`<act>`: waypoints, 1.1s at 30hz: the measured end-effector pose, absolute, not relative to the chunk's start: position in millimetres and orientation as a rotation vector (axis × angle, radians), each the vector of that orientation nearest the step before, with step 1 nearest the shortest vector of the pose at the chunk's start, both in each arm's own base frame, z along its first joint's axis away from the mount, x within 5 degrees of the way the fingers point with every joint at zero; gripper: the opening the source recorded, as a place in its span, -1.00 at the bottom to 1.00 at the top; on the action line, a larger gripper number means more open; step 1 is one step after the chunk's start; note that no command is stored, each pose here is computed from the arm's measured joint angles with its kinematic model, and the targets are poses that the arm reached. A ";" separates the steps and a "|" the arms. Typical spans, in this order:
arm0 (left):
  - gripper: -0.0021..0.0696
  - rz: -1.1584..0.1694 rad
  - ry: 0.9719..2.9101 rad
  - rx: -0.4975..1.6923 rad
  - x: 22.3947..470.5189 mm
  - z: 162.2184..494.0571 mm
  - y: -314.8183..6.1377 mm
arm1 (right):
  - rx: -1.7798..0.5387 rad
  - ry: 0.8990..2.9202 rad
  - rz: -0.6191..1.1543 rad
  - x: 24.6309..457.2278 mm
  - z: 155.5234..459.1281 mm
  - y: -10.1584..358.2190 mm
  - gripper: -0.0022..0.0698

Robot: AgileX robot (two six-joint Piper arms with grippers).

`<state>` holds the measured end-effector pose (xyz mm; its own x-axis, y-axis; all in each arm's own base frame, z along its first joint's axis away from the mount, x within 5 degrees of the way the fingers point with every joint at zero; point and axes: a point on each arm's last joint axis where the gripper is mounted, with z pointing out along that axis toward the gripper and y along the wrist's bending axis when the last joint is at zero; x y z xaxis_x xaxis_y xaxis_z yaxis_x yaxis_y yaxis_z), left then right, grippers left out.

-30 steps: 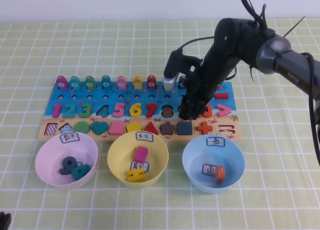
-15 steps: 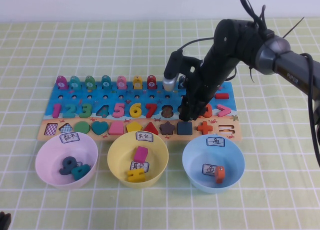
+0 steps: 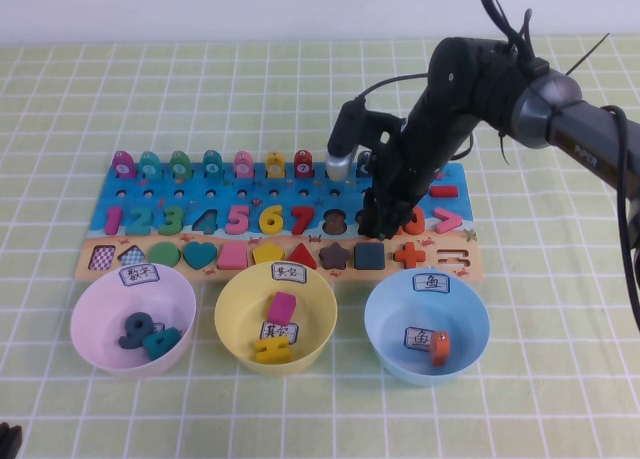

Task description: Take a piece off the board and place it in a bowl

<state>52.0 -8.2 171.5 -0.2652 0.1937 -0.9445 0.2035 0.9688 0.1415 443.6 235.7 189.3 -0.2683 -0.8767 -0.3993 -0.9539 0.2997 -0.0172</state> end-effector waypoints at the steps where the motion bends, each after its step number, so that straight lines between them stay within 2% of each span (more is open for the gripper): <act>1: -0.95 -0.010 1.849 0.290 52.0 171.5 -8.2 | -1.650 2.238 0.323 443.5 190.2 235.6 -0.34; 8: -0.96 -0.010 1.849 0.290 52.0 171.5 -8.2 | -1.650 2.212 0.319 443.2 206.3 235.9 -0.34; 15: -0.96 -0.010 1.849 0.290 52.0 171.5 -8.2 | -1.597 2.198 0.436 441.3 231.6 242.0 -0.34; 22: -0.96 -0.010 1.849 0.290 52.0 171.5 -8.2 | -1.552 2.163 0.470 436.9 256.3 246.9 -0.34; 28: -0.96 -0.010 1.849 0.290 52.0 171.5 -8.2 | -1.583 2.121 0.492 417.9 270.9 269.9 -0.34; 33: -0.95 -0.010 1.849 0.290 52.0 171.5 -8.2 | -1.638 2.074 0.577 395.7 272.7 301.2 -0.34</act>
<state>52.0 -8.2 171.5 -0.2652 0.1937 -0.9445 0.2035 0.9688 0.1415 395.7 301.2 272.7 -0.2072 -0.7948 -0.5704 -0.9752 0.2142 0.0556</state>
